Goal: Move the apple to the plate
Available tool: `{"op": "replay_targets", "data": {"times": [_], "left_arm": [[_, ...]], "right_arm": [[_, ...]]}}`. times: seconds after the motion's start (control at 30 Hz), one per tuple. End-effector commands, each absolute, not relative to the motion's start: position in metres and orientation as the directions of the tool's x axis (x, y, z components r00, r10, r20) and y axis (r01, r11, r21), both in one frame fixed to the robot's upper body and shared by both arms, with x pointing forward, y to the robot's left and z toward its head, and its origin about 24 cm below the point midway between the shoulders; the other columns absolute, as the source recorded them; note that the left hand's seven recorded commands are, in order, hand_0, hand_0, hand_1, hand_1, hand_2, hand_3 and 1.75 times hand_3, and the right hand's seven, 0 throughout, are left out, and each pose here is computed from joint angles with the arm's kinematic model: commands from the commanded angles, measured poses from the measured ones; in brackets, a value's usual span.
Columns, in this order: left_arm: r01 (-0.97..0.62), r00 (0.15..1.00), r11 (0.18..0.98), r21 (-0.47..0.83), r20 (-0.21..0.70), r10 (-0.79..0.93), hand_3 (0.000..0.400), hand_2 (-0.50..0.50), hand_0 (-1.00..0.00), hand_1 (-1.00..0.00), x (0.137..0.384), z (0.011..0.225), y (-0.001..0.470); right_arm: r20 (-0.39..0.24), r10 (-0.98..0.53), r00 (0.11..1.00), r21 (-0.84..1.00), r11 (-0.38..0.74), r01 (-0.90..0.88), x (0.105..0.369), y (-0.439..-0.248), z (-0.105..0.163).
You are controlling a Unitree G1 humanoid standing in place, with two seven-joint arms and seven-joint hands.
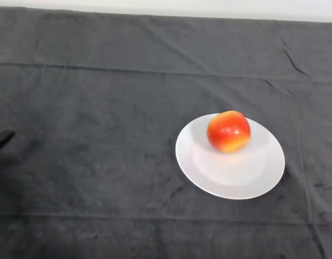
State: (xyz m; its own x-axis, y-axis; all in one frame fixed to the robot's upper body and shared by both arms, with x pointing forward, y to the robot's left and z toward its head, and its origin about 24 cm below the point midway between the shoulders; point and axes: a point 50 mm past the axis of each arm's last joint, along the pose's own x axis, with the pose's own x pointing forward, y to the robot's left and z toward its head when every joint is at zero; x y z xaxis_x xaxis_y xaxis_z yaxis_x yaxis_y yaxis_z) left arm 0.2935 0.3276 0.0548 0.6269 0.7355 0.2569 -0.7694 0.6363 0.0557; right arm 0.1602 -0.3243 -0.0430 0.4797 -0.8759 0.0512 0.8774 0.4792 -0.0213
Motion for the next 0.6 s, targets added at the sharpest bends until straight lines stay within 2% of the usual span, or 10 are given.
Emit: {"op": "replay_targets", "data": {"times": [0.03,0.33,0.6], "left_arm": [[-0.810,0.576,0.582,0.074,0.287,0.765,0.000,0.00,0.00,0.00,0.280,0.060,0.350],[-0.865,0.483,0.501,0.026,0.316,0.817,0.000,0.00,0.00,0.00,0.272,0.070,0.365],[-0.886,0.439,0.463,-0.001,0.320,0.840,0.000,0.00,0.00,0.00,0.269,0.071,0.367]], "right_arm": [[-0.225,-0.858,0.461,-0.078,0.487,0.870,0.124,-0.276,-0.090],[-0.225,-0.858,0.461,-0.078,0.487,0.870,0.124,-0.277,-0.090],[-0.223,-0.859,0.460,-0.076,0.486,0.871,0.123,-0.279,-0.089]]}}
